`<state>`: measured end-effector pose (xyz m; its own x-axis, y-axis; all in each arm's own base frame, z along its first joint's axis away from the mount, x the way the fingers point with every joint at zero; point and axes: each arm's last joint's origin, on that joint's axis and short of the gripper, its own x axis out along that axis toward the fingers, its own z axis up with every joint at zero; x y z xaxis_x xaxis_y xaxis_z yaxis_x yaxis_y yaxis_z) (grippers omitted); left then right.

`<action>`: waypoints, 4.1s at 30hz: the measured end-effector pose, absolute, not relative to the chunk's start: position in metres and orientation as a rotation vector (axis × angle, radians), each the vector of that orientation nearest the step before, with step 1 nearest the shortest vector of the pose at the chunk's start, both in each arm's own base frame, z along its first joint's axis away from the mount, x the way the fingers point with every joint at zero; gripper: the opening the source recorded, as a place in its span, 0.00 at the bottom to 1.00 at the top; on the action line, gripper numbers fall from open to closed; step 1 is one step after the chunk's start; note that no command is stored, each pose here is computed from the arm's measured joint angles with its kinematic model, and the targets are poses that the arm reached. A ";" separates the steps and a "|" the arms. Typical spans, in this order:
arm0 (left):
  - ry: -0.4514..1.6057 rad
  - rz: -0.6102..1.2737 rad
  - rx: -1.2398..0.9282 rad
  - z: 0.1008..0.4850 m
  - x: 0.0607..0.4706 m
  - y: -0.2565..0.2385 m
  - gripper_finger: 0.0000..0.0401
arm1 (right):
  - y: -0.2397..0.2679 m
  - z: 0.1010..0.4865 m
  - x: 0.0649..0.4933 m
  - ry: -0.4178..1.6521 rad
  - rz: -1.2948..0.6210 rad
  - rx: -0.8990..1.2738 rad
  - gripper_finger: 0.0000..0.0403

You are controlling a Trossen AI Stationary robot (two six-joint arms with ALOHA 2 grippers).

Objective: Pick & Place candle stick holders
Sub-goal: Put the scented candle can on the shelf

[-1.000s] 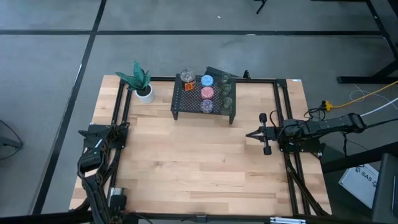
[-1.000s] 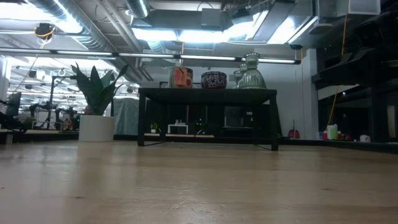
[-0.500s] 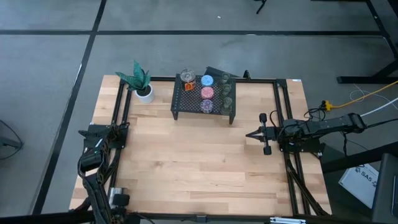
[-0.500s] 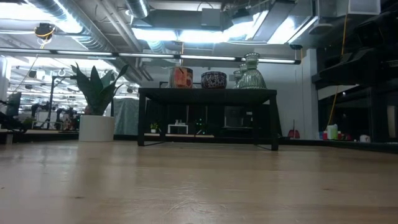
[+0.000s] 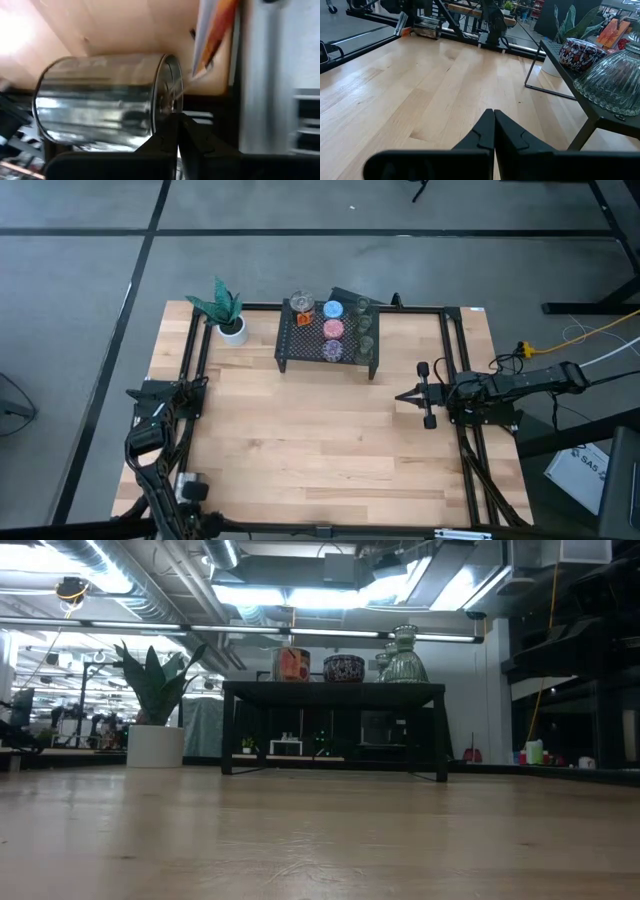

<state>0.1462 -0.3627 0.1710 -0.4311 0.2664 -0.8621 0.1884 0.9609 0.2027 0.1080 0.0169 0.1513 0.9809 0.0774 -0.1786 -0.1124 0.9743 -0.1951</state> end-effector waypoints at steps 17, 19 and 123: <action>1.731 0.108 0.746 0.150 0.179 -0.330 0.00 | 0.017 0.151 0.108 0.171 0.096 -0.206 0.01; 1.701 0.113 0.816 0.146 0.184 -0.323 0.01 | 0.017 0.151 0.108 0.171 0.096 -0.206 0.01; 1.418 -0.227 0.293 0.247 0.136 -0.176 0.66 | 0.017 0.151 0.108 0.171 0.097 -0.206 0.01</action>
<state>0.1355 -0.1757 0.2469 0.1404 0.0193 -0.9899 0.3267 0.9429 0.0648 0.1080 0.0169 0.1513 0.9808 0.0778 -0.1787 -0.1128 0.9743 -0.1950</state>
